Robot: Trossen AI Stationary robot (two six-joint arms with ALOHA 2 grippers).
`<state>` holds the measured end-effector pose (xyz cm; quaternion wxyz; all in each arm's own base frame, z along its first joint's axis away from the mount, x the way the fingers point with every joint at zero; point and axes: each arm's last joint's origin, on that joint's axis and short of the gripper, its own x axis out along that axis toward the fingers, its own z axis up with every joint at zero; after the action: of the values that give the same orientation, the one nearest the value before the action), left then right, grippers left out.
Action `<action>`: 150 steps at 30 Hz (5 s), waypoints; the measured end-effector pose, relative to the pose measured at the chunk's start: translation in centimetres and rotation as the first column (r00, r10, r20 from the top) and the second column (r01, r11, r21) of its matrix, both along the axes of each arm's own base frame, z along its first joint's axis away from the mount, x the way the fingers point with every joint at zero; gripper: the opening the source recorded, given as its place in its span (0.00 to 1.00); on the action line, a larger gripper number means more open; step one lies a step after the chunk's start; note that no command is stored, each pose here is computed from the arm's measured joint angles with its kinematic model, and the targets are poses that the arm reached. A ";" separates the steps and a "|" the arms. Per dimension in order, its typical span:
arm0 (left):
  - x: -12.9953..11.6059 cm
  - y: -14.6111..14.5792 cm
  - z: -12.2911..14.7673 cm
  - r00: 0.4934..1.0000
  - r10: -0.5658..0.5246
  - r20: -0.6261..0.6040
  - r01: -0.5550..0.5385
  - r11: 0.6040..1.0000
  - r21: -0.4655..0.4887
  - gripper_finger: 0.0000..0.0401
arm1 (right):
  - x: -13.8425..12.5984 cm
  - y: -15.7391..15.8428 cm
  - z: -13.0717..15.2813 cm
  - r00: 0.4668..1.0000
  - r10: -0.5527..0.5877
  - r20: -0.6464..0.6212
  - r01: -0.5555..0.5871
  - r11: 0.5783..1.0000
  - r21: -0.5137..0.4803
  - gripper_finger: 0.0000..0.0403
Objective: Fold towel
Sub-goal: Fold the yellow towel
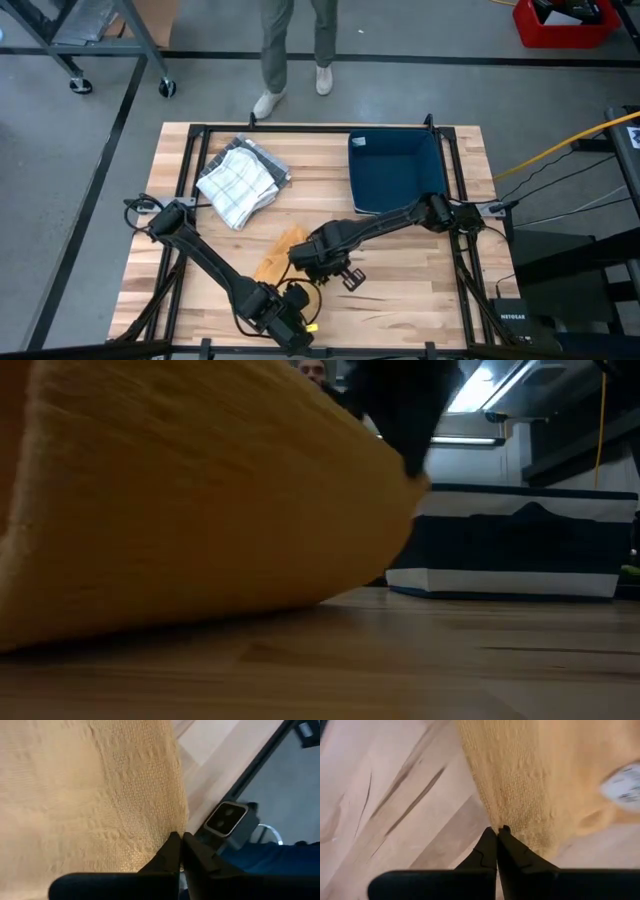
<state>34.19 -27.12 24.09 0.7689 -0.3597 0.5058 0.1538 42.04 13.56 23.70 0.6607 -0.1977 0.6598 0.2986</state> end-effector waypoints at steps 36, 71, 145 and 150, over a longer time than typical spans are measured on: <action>-5.7 1.3 3.3 0.883 0.347 -0.316 -0.260 0.922 0.286 0.00 | 6.4 -5.8 2.2 0.833 -0.046 0.551 0.087 0.995 -0.048 0.01; -6.8 -1.0 3.3 0.956 0.141 -0.258 -0.068 0.959 0.274 0.00 | 0.8 2.8 2.2 0.946 -0.265 -0.188 0.324 0.827 0.460 0.00; -6.3 1.1 3.3 0.916 0.262 -0.304 -0.144 0.922 0.360 0.00 | 1.0 -0.3 5.7 0.955 -0.164 0.245 0.160 0.986 0.039 0.43; -6.3 1.1 3.3 0.917 0.258 -0.304 -0.140 0.922 0.361 0.00 | 1.1 -0.4 5.7 0.945 -0.215 0.246 0.214 0.976 0.031 0.58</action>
<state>27.87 -26.02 27.41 0.6973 -0.2426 0.5600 0.3759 43.11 13.21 29.37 0.7666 -0.1593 0.5892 0.1992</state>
